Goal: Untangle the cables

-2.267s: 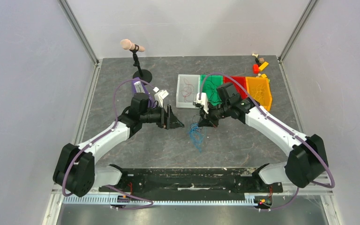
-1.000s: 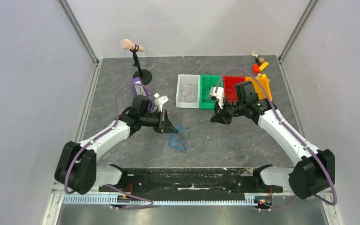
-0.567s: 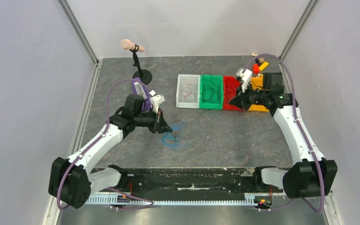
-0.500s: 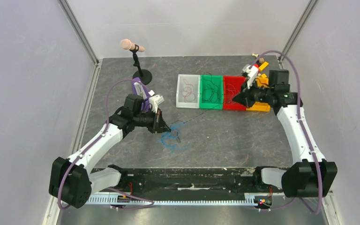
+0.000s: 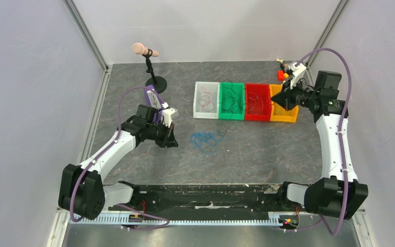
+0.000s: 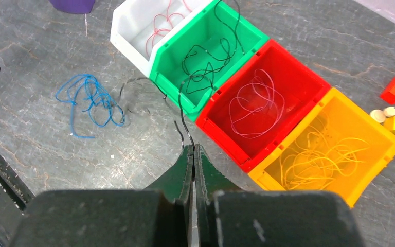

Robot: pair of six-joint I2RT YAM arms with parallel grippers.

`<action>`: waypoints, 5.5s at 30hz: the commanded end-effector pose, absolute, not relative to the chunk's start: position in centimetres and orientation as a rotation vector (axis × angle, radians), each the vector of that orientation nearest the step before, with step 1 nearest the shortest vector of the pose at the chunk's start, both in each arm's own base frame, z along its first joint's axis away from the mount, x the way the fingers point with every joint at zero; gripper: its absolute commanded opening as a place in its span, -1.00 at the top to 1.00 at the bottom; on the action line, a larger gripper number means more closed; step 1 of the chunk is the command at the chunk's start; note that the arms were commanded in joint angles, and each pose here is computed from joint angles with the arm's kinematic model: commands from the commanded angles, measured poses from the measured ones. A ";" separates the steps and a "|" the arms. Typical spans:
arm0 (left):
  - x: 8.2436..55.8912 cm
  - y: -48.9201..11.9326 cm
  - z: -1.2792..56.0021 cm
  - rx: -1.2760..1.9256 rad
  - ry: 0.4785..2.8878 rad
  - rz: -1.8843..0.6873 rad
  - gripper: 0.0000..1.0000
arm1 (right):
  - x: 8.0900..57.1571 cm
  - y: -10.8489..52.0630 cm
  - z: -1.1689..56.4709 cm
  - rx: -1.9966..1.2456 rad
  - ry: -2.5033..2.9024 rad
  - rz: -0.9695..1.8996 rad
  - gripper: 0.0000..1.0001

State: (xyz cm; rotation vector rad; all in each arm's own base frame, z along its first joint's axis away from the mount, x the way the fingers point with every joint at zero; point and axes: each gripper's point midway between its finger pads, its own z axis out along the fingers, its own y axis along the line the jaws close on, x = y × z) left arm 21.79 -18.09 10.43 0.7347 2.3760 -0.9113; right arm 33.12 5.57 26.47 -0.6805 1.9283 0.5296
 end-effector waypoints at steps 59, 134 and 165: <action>22.8 -23.6 8.7 1.066 2.199 -0.789 -0.22 | 41.7 20.0 24.0 -0.898 1.901 0.380 -0.67; 27.3 -19.8 13.5 0.751 2.167 -0.782 -0.27 | 47.7 28.8 11.0 -1.701 1.647 -0.041 -0.72; 28.0 -19.2 13.2 0.708 2.181 -0.771 -0.27 | 50.4 30.1 9.7 -1.593 1.532 -0.100 1.00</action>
